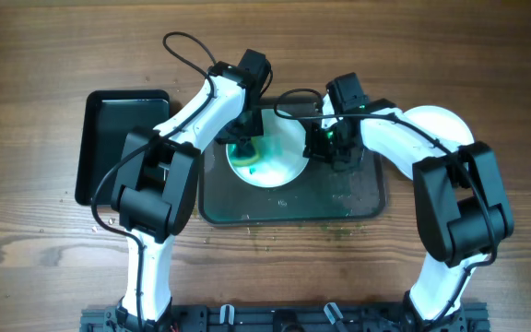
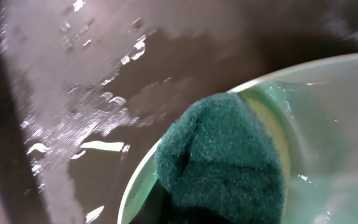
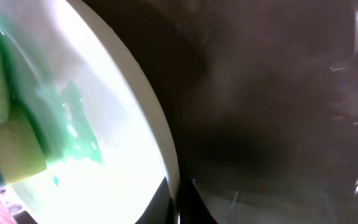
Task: Clean dirty plates on tray and stack at the side
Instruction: 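Scrub the last plate with the sponge in the left gripper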
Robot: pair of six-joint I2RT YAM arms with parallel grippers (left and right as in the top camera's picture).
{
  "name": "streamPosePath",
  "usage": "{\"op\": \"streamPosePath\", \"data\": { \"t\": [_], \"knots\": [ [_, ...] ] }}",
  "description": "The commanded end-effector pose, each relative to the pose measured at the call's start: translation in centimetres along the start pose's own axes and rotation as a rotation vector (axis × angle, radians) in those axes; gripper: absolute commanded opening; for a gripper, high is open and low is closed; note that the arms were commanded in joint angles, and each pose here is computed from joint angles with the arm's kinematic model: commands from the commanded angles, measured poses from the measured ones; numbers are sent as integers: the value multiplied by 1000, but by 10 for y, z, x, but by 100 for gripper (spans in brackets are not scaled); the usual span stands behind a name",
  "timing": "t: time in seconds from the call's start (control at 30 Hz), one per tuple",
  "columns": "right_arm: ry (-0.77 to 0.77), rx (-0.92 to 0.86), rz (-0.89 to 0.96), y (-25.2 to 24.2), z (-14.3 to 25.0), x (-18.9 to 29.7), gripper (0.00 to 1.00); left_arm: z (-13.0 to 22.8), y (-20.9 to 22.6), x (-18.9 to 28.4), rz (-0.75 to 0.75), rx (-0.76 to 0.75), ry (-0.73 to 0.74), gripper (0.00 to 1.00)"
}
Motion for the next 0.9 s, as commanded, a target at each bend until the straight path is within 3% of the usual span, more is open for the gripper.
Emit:
{"op": "streamPosePath", "data": {
  "t": [0.0,0.03,0.07,0.13,0.27,0.47,0.6,0.73,0.87],
  "knots": [
    [21,-22,37,-11,3,-4,4,12,15,-16,-3,8,117,4],
    [21,-22,38,-11,3,-4,4,18,3,-14,102,-49,164,4],
    [21,-23,38,-11,3,-4,4,32,-26,-6,360,-215,246,4],
    [20,-23,37,-11,3,-4,4,46,-45,3,537,-391,282,4],
    [23,-22,39,-12,3,-4,4,57,-53,2,509,-615,252,4],
    [20,-26,38,-13,2,-4,4,30,-45,-11,321,-645,91,4],
    [21,-26,38,-13,2,-4,4,31,-43,-28,290,-485,83,4],
    [19,-26,36,-12,2,-4,4,26,-3,-43,-101,-46,13,4],
    [18,-26,37,-12,2,-4,4,11,4,-22,-170,99,-108,4]
  ]
}}
Point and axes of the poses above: each gripper's point midway between its finger pads, its own x axis back along the fingers, its own y axis along the line the jaws close on, z = x × y, the point moved 7 cm from there along x, back along the fingers, and after that the axes turned 4 degrees about -x, right-handed, at the moved point
